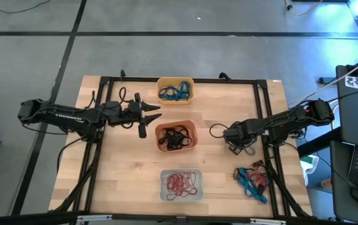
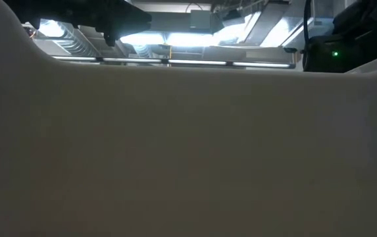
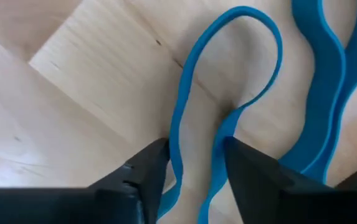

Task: Sort rubber bands into baskets
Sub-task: Put the blue rubber band in the yellow bin

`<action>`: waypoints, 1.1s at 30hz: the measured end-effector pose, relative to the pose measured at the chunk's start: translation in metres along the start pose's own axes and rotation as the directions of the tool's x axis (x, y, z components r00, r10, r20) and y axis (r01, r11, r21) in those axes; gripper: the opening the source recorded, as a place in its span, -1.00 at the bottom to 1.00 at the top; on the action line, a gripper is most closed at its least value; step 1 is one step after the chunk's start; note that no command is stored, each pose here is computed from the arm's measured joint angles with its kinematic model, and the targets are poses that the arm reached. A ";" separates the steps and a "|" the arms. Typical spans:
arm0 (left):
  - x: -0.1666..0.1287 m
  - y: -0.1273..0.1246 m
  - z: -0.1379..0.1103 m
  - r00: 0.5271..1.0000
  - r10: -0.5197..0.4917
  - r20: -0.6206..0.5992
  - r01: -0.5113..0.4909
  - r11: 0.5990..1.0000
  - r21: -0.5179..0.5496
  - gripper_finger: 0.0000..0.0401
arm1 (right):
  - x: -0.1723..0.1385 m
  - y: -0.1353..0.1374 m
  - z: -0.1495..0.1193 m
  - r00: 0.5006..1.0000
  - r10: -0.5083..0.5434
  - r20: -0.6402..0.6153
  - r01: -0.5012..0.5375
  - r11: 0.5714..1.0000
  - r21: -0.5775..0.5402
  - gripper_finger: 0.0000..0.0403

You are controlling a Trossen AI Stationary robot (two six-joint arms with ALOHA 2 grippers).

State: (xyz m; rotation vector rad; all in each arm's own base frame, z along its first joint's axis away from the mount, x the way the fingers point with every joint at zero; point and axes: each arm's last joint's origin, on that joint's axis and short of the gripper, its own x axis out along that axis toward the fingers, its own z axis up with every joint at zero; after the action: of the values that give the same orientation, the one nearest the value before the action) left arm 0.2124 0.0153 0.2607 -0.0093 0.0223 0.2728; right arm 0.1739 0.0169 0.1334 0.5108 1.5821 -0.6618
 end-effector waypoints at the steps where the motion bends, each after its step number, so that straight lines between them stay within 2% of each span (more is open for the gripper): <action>1: 0.000 0.000 0.000 1.000 0.000 0.000 0.000 1.000 0.000 -0.30 | 0.000 0.000 0.000 1.000 0.002 0.001 -0.002 1.000 -0.006 -0.21; 14: 0.000 0.000 0.000 1.000 0.000 0.000 0.000 1.000 0.000 -0.30 | -0.001 0.001 0.002 1.000 -0.002 0.031 0.003 0.999 -0.036 -0.95; 18: 0.000 0.000 0.000 1.000 0.000 0.000 0.000 1.000 0.000 -0.30 | -0.005 0.003 0.005 0.998 -0.017 0.056 0.020 0.998 -0.052 -0.93; 20: 0.000 0.000 0.000 1.000 0.000 0.000 0.000 1.000 0.000 -0.30 | -0.010 0.006 0.009 0.994 -0.025 0.107 0.032 0.998 -0.062 -0.92; 25: 0.000 0.000 0.000 1.000 0.000 0.000 0.000 1.000 0.000 -0.30 | -0.026 0.014 0.018 0.986 0.002 0.168 0.014 0.995 -0.094 -0.98; 33: 0.000 0.000 0.000 1.000 0.000 -0.001 0.000 1.000 0.001 -0.30 | -0.059 0.026 0.034 0.953 0.036 0.301 0.005 0.991 -0.136 -0.97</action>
State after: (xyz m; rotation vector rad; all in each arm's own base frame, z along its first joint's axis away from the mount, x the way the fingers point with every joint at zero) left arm 0.2124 0.0154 0.2605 -0.0088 0.0230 0.2728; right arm 0.2226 0.0163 0.1868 0.3034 1.3202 -0.5854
